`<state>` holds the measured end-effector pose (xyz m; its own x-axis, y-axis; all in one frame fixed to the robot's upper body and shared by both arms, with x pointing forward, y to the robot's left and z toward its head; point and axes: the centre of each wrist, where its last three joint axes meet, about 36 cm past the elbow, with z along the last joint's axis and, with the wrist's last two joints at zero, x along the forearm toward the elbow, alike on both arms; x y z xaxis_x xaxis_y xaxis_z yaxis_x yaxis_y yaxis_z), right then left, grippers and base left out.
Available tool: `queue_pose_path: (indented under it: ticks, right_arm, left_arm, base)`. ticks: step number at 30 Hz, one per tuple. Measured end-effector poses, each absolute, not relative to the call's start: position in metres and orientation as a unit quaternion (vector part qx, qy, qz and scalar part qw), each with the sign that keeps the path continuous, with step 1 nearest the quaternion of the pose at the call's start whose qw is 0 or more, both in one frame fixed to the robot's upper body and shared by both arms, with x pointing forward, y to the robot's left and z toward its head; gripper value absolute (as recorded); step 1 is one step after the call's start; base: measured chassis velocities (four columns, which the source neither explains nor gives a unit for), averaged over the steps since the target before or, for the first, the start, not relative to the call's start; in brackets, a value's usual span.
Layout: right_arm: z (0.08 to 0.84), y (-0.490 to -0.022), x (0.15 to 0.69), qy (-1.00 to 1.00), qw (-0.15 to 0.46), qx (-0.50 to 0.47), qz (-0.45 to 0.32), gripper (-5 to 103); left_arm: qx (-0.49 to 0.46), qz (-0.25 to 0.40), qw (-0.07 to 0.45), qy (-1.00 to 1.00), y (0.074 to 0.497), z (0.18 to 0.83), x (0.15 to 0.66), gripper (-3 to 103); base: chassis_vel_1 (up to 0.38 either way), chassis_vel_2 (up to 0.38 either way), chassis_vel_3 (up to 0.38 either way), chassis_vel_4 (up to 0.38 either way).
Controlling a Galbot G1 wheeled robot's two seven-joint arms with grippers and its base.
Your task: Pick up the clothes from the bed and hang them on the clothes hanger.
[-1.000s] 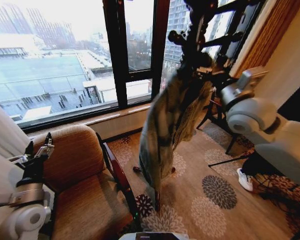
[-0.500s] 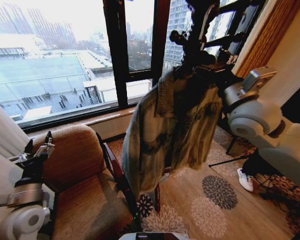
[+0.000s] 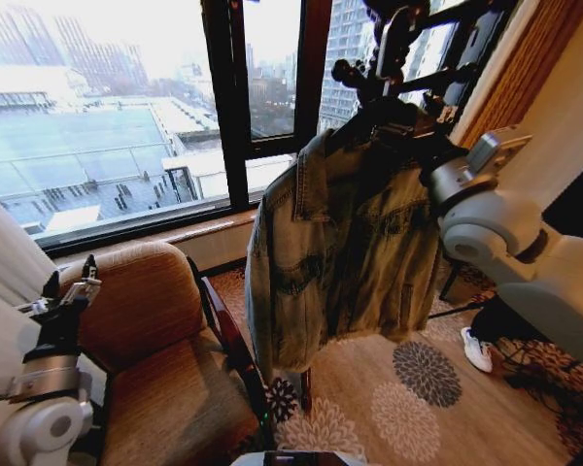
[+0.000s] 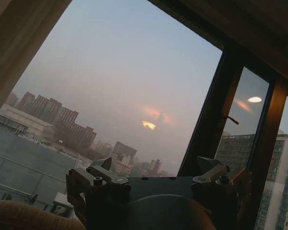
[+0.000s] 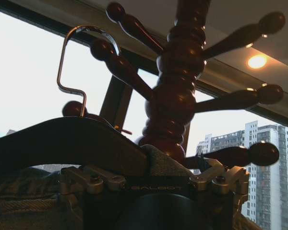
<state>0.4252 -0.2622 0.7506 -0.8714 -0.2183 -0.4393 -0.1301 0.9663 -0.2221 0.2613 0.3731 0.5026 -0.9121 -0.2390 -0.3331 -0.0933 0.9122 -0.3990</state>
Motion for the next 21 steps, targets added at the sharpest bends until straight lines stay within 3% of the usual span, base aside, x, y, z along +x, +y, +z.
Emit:
queue_pose_path:
  ticks: [21]
  right_arm:
    - [0.741, -0.260, 0.399, 0.959, 0.254, -0.107, -0.062, 100]
  left_arm:
    - [-0.089, -0.189, 0.187, 0.960, 0.375, 0.497, 0.264, 100]
  base:
    - [0.000, 0.000, 0.000, 0.000]
